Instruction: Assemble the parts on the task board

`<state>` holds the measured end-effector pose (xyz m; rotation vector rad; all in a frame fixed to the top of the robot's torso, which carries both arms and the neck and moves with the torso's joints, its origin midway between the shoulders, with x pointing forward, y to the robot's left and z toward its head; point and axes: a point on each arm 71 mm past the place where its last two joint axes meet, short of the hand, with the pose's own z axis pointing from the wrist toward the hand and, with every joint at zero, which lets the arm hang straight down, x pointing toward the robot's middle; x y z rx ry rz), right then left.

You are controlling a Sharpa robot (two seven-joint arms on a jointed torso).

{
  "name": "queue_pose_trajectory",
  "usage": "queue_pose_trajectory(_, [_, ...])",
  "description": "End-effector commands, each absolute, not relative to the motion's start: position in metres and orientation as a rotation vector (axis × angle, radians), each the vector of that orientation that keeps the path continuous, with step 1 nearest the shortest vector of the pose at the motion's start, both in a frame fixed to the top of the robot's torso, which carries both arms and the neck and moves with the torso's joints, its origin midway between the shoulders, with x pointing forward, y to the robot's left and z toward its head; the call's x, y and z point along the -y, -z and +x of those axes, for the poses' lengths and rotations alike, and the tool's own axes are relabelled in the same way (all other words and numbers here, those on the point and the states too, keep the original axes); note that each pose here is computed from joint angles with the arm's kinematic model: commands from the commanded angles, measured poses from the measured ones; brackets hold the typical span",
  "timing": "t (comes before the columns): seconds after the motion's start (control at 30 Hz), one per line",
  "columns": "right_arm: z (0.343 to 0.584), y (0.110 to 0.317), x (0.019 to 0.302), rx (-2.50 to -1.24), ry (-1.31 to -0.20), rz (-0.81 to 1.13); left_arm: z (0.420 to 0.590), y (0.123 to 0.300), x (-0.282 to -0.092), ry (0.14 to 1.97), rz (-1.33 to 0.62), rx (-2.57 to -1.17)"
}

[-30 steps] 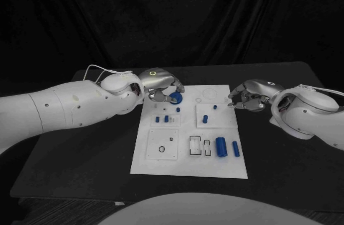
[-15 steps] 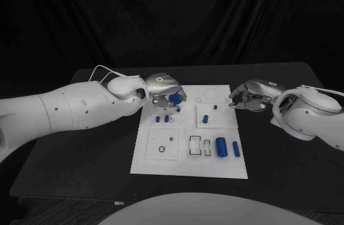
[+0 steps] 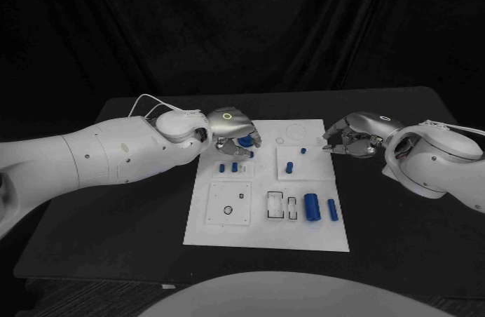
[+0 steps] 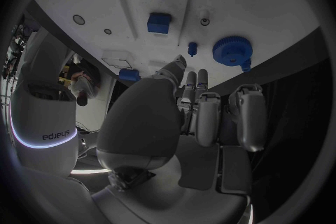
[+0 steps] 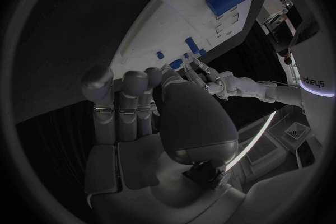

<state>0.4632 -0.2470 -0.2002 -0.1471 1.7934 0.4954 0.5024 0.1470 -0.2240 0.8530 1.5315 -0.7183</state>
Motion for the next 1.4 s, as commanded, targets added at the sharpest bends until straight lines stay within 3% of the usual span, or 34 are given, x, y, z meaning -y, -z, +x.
queue_pose_trajectory(0.03, [0.463,0.199,0.246,-1.777,-0.503,-0.146,0.503,0.227,-0.146,0.708,0.858,-1.549])
queue_pose_trajectory(0.77, [0.46,0.198,0.245,-1.774,-0.514,-0.148,0.505,0.246,-0.144,0.697,0.822,-1.528])
queue_pose_trajectory(1.4, [0.46,0.2,0.244,-1.775,-0.515,-0.148,0.502,0.244,-0.146,0.731,0.824,-1.439])
